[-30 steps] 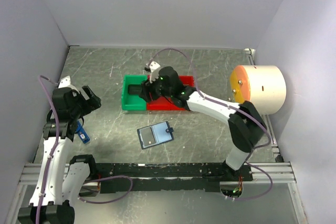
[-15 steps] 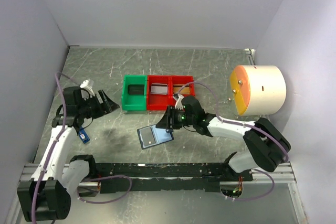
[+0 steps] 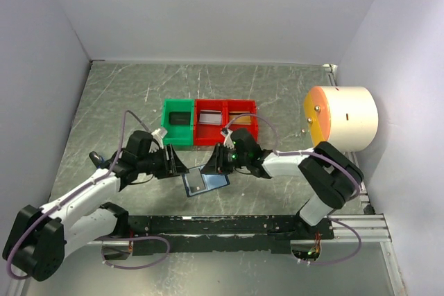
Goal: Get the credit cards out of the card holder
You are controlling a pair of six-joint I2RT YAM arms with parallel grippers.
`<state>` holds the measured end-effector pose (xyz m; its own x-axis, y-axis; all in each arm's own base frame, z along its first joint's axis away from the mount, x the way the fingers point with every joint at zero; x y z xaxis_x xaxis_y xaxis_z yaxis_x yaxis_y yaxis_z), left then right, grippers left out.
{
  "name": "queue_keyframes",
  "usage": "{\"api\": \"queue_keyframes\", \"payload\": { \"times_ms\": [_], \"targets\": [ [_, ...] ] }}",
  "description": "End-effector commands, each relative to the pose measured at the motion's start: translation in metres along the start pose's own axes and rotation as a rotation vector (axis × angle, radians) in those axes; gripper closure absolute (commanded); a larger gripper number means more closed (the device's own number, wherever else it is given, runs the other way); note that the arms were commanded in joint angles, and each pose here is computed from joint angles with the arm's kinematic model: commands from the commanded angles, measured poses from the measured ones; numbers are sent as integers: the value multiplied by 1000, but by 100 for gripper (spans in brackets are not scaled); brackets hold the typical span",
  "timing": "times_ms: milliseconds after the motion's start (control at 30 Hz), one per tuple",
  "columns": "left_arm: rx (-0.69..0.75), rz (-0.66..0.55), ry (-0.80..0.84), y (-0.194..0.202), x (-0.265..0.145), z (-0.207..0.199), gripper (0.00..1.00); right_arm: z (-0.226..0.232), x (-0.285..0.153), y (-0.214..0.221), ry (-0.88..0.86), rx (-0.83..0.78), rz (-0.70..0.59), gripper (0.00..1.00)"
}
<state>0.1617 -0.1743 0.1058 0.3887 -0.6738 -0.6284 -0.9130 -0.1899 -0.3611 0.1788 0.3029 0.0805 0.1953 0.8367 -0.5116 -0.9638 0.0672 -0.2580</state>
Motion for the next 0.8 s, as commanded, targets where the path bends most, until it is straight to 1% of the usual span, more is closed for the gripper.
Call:
{"api": "queue_keyframes", "payload": {
  "times_ms": [0, 133, 233, 400, 467, 633, 767],
  "targets": [
    [3, -55, 6, -14, 10, -11, 41, 14, 11, -2, -65, -7, 23, 76],
    [20, -5, -31, -11, 21, -8, 46, 6, 20, 4, -50, 12, 58, 78],
    [24, 30, -54, -6, 29, -4, 49, -2, 25, 6, -5, 23, 57, 79],
    [37, 62, -63, 3, 38, -2, 53, -18, 23, 9, 95, 29, 35, 76],
    [41, 68, -76, 5, 42, -1, 55, -22, 24, 11, 98, 34, 46, 75],
    [59, 101, -107, 13, 52, 2, 62, -25, 29, 18, 106, 49, 70, 77],
    [60, 119, -187, 23, 57, 13, 65, -27, 28, 20, 114, 56, 69, 77]
  ]
}}
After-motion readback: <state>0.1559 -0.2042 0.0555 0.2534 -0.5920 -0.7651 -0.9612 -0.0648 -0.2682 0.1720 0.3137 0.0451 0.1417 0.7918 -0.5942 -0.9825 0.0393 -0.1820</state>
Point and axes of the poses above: each gripper's point midway between its finger pads, its own x axis out along the fingers, its own z axis along the line the jaws close on, y = z × x, the point moved 4 cm from there along -x, back along the fingers, and after that the axes turned 2 degrees about x, right-handed, at the moved point
